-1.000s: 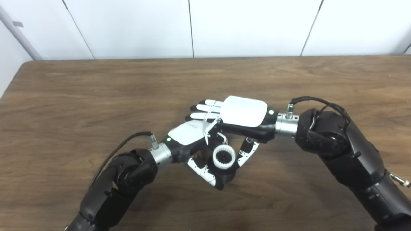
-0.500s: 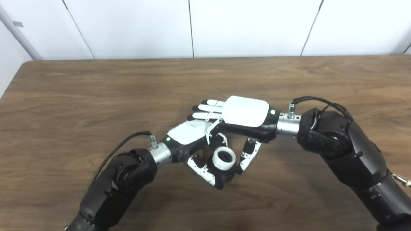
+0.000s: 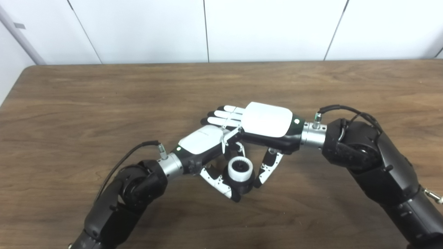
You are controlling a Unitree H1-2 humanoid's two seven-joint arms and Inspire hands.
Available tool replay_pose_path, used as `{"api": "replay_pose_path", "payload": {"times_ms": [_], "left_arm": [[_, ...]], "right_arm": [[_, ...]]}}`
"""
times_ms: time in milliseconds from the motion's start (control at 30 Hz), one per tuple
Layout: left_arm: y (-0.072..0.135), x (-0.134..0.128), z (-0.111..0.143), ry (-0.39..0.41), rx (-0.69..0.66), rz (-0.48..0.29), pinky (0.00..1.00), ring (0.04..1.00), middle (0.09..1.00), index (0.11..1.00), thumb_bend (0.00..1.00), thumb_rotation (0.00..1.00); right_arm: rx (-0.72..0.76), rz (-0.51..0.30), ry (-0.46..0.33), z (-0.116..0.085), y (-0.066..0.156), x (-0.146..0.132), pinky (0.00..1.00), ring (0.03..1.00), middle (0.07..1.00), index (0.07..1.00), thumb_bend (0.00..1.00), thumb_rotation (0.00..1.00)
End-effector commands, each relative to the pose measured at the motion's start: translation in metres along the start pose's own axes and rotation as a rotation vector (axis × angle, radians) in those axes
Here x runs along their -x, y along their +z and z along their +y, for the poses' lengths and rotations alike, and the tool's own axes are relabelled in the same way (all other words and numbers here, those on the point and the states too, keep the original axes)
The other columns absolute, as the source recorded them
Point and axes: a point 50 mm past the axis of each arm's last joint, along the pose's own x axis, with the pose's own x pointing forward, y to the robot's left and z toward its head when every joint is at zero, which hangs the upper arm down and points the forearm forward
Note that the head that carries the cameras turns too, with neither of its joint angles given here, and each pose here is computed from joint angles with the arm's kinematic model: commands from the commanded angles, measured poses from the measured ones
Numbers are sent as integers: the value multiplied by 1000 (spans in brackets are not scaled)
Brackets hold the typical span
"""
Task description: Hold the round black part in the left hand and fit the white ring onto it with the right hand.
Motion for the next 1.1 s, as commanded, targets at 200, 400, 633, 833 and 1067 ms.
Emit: {"api": "replay_pose_path", "payload": {"times_ms": [200,400,633,833,1067], "left_arm": [[7,-2,13,102,-71,-47,1000,1000,961,484,525,61],[-6,-2,10,131,-223,-38,1000,1000,942,483,525,64],[-29,0,0,87,-296,-13,1000,1000,902,483,525,62],[-56,5,-10,52,-382,21,1000,1000,898,482,525,64],[-69,12,-11,64,-403,35,1000,1000,880,482,526,62]], "right_arm": [[52,-15,-65,-19,3,-1,1000,1000,1000,984,1000,303],[64,-11,-105,-32,3,-2,1000,1000,1000,984,1000,275],[91,0,-155,-51,5,-2,1000,1000,1000,995,1000,300],[112,9,-193,-71,6,-5,1000,1000,1000,996,1000,290],[127,15,-237,-81,4,-5,997,1000,1000,993,1000,283]]}}
